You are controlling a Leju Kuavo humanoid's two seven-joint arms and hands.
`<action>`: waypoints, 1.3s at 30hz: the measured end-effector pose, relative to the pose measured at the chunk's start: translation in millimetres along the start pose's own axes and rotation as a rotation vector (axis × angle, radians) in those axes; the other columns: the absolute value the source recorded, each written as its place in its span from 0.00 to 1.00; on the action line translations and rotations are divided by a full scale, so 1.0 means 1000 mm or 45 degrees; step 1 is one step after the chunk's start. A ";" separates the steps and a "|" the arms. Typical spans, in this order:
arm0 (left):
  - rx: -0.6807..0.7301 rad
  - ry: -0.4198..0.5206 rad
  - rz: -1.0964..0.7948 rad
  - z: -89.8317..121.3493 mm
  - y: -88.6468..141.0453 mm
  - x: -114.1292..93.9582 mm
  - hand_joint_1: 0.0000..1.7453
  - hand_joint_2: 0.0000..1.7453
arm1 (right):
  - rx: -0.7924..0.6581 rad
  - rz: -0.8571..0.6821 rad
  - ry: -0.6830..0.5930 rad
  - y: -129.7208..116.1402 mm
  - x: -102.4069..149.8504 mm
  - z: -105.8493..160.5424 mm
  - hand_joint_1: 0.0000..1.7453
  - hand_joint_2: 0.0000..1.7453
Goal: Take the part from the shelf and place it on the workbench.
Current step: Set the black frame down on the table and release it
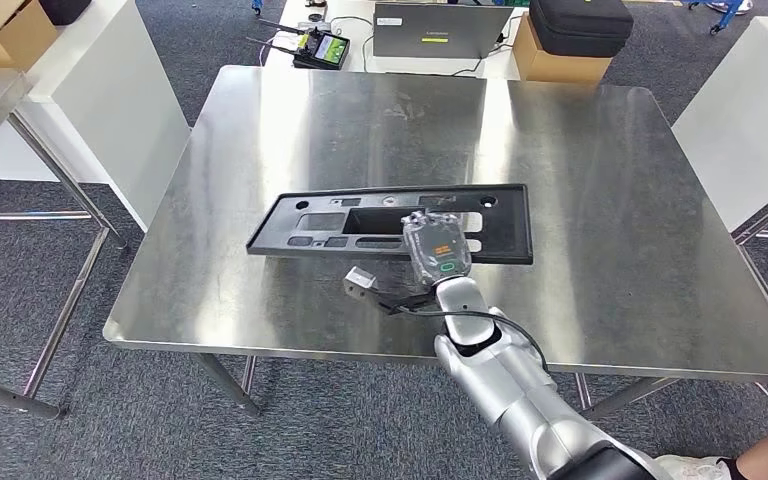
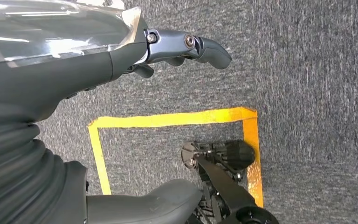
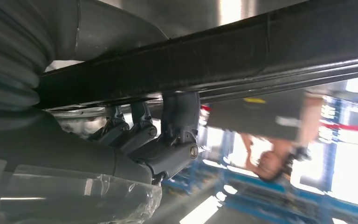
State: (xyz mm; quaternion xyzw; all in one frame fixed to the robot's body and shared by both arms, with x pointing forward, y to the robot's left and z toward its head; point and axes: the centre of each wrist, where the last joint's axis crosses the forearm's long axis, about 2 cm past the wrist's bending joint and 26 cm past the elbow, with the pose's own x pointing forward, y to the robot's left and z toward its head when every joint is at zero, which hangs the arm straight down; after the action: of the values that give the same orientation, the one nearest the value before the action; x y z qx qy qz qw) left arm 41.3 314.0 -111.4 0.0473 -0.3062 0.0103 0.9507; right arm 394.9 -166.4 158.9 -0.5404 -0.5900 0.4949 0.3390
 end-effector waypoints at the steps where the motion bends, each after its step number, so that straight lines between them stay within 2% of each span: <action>1: -0.002 0.000 0.001 0.000 0.000 0.000 0.00 1.00 | 0.012 0.015 0.035 0.004 -0.008 -0.002 1.00 1.00; 5: -0.006 -0.005 0.003 0.000 0.000 0.000 0.00 1.00 | 0.041 0.048 0.155 0.014 -0.034 -0.007 1.00 1.00; 9: -0.006 -0.030 0.001 -0.001 0.000 0.001 0.00 1.00 | 0.056 0.087 0.230 0.022 -0.050 -0.005 0.00 0.00; 15: 0.005 -0.038 -0.032 -0.001 0.002 0.002 0.00 1.00 | 0.098 0.134 0.258 0.033 -0.066 0.002 0.00 0.00; 23: 0.009 -0.042 -0.024 -0.002 0.002 0.003 0.00 1.00 | 0.116 0.151 0.278 0.038 -0.071 0.005 0.00 0.00; 27: 0.008 -0.044 -0.023 -0.002 0.002 0.004 0.00 0.00 | 0.121 0.153 0.280 0.038 -0.071 0.006 0.00 0.00; 33: 0.007 -0.032 -0.022 -0.003 0.002 0.005 0.00 0.00 | 0.121 0.108 0.223 0.038 -0.068 0.006 0.00 0.00; 39: 0.014 -0.022 -0.023 -0.003 0.003 0.006 0.00 0.00 | 0.069 -0.277 0.114 0.029 -0.045 0.007 0.00 0.00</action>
State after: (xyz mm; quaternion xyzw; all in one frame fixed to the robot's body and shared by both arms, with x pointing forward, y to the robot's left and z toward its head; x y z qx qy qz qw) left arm 47.9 317.1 -110.4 0.0554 -0.3138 0.0028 0.9479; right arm 405.9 -213.6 135.7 -0.4854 -0.6159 0.4463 0.4311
